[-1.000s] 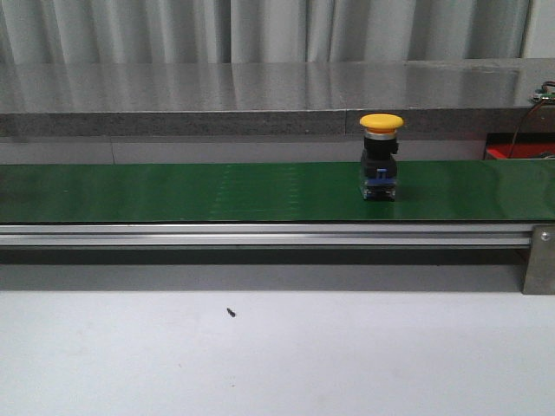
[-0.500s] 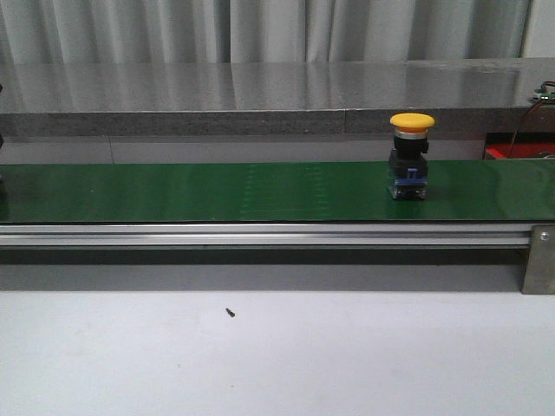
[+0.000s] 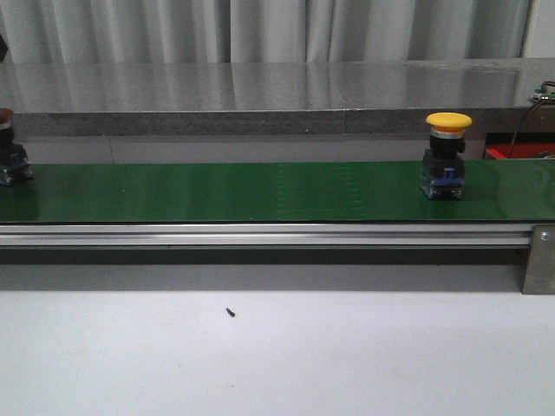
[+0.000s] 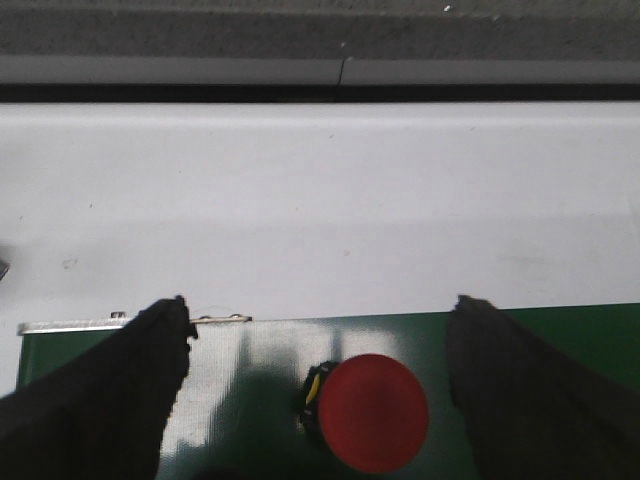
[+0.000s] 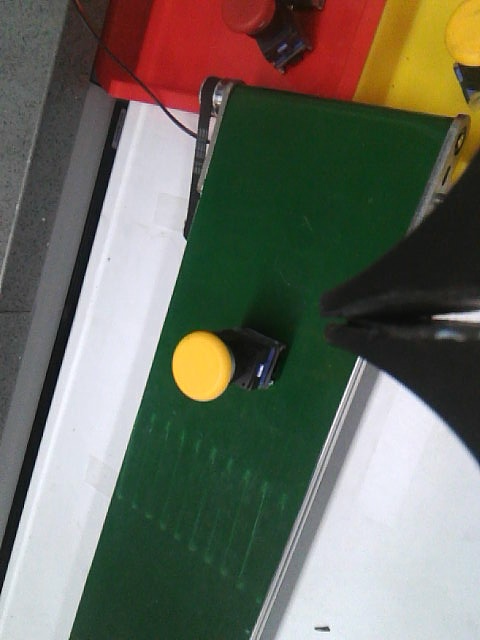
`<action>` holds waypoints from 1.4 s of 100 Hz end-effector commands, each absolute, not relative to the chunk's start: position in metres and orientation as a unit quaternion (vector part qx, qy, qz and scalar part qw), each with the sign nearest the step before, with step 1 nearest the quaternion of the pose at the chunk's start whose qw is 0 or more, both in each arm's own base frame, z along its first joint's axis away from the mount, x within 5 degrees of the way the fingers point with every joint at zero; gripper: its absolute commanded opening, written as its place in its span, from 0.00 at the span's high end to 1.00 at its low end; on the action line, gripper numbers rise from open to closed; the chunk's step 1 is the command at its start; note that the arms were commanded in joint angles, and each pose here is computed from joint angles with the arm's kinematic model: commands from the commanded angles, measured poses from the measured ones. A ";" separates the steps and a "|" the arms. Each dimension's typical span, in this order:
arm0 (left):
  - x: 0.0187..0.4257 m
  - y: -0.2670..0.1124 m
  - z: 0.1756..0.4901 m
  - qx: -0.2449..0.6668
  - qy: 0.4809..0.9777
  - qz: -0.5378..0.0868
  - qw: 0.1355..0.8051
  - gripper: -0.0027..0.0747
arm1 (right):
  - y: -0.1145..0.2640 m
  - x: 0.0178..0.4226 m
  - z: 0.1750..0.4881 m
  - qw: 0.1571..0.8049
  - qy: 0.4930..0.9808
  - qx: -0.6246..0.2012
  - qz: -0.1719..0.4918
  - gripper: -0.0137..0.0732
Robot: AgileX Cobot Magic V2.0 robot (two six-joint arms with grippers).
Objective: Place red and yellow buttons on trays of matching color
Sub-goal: 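Set the red button on the belt and open the left gripper, then grasp the yellow button at the belt's end with the right gripper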
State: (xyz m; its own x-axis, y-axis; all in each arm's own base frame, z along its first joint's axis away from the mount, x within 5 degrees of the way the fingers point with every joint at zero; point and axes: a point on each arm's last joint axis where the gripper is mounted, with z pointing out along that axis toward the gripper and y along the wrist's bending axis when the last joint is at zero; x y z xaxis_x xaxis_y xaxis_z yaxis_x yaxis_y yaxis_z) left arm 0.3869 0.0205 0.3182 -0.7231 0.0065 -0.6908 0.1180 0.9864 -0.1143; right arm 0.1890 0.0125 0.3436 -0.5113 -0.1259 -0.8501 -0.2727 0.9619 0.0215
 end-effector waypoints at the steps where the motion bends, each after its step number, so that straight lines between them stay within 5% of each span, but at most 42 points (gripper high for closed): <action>1: 0.373 0.011 0.366 0.046 0.890 -0.091 0.445 0.29 | 0.012 0.189 0.358 0.521 0.845 -0.103 0.072 0.92; 26: 0.339 -0.013 0.405 0.098 0.861 -0.099 0.490 0.31 | 0.012 0.189 0.358 0.521 0.845 -0.103 0.072 0.92; 48: 0.293 -0.030 0.405 0.119 0.840 -0.095 0.520 0.42 | 0.012 0.189 0.358 0.521 0.845 -0.103 0.072 0.92; 90: 0.201 -0.036 0.363 0.101 0.808 -0.093 0.573 0.84 | 0.014 0.192 0.360 0.530 0.838 -0.082 0.100 0.90; 100: 0.190 -0.034 0.363 0.100 0.802 -0.093 0.581 0.85 | 0.012 0.199 0.359 0.518 0.846 -0.090 0.088 0.74; 112: 0.186 -0.034 0.363 0.100 0.800 -0.093 0.584 0.85 | 0.010 0.217 0.359 0.499 0.857 -0.101 0.079 0.28; 119: 0.186 -0.034 0.363 0.101 0.801 -0.094 0.582 0.85 | 0.008 0.231 0.358 0.488 0.863 -0.103 0.078 0.09; 140: 0.186 -0.035 0.361 0.103 0.806 -0.097 0.575 0.85 | -0.009 0.282 0.341 0.446 0.888 -0.083 0.074 0.14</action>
State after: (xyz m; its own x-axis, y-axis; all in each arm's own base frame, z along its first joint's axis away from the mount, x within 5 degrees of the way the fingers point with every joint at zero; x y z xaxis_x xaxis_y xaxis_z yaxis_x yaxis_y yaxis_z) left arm 0.1857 -0.0347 0.3454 -0.3926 0.0924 -0.9150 0.2915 0.9561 -0.0285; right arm 0.2619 0.0011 0.3327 -0.6190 -0.1031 -0.7786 -0.2494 0.9658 0.0703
